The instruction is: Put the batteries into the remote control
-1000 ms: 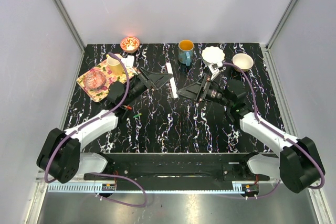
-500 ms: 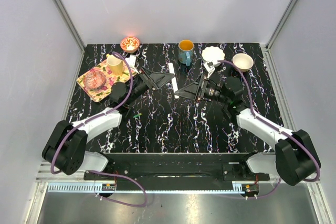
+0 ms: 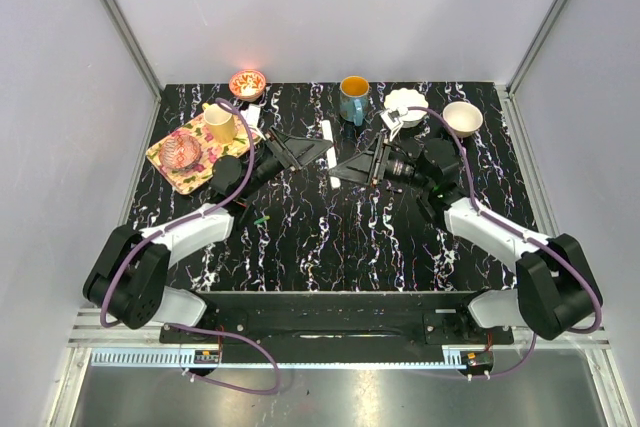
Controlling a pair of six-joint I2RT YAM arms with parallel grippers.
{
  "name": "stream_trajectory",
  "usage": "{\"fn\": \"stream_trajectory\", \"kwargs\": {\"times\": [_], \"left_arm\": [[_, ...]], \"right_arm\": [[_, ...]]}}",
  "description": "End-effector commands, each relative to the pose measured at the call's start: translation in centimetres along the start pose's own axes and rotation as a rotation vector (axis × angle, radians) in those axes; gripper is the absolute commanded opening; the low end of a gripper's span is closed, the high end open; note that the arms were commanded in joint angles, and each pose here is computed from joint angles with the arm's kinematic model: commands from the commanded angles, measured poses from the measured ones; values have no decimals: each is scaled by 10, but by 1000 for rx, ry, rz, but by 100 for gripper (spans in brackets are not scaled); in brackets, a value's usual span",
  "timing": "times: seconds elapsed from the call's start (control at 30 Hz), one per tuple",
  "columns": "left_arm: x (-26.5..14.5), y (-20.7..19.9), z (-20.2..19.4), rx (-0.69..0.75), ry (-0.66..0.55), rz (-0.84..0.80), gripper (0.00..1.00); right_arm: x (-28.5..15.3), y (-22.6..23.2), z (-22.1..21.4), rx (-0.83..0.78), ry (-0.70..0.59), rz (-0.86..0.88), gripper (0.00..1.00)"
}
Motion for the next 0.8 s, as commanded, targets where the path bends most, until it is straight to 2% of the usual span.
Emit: {"fn": "stream_trajectory", "kwargs": {"times": [0.0,0.03,0.07,0.1,0.13,0.17,0.2,0.23,0.27,0.3,0.33,0.37,0.47,0.57,0.77], "left_arm": [[5,-32,7,53,-4,-127,1],[6,-32,8,55,0,-125,13],[6,-32,8,58,2,-121,24],[6,-32,10,61,5,-115,39],[6,-28,11,56,17,-91,51],[5,-27,13,72,15,-81,72],[2,-32,16,90,6,-80,82],[0,-23,18,89,5,-26,99],[-1,-19,19,137,11,3,99],[-4,-22,21,169,15,23,99],[-5,-10,21,163,32,114,99],[-7,-5,23,226,35,154,99],[-12,2,26,269,52,287,99],[-16,10,24,275,88,408,99],[-19,8,12,300,92,450,99]], "right_arm": [[2,22,3,-60,20,71,42],[2,21,0,-60,34,60,29],[0,21,-1,-66,45,53,21],[-2,29,1,-96,44,56,13],[-5,20,-4,-114,72,-5,0],[-6,16,-3,-141,68,-60,0],[-8,30,6,-213,53,-85,0],[-13,13,-10,-241,128,-196,0],[-16,4,-7,-275,114,-302,0],[-15,14,1,-335,107,-339,0],[-24,-1,-10,-359,172,-443,0],[-24,-7,-11,-396,175,-522,0],[-32,-18,-8,-439,176,-664,0],[-34,-23,-7,-467,159,-741,0],[-32,-27,-4,-509,129,-840,0]]}}
Point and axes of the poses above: each gripper's point midway between its finger pads, its own x axis out along the fingers, its own y axis along the line the jaws close on, z = x × y, the point moved 2 cm from there along -x, back along the fingers, and after that the axes turned 3 degrees about -x, right-handed, at the moved point
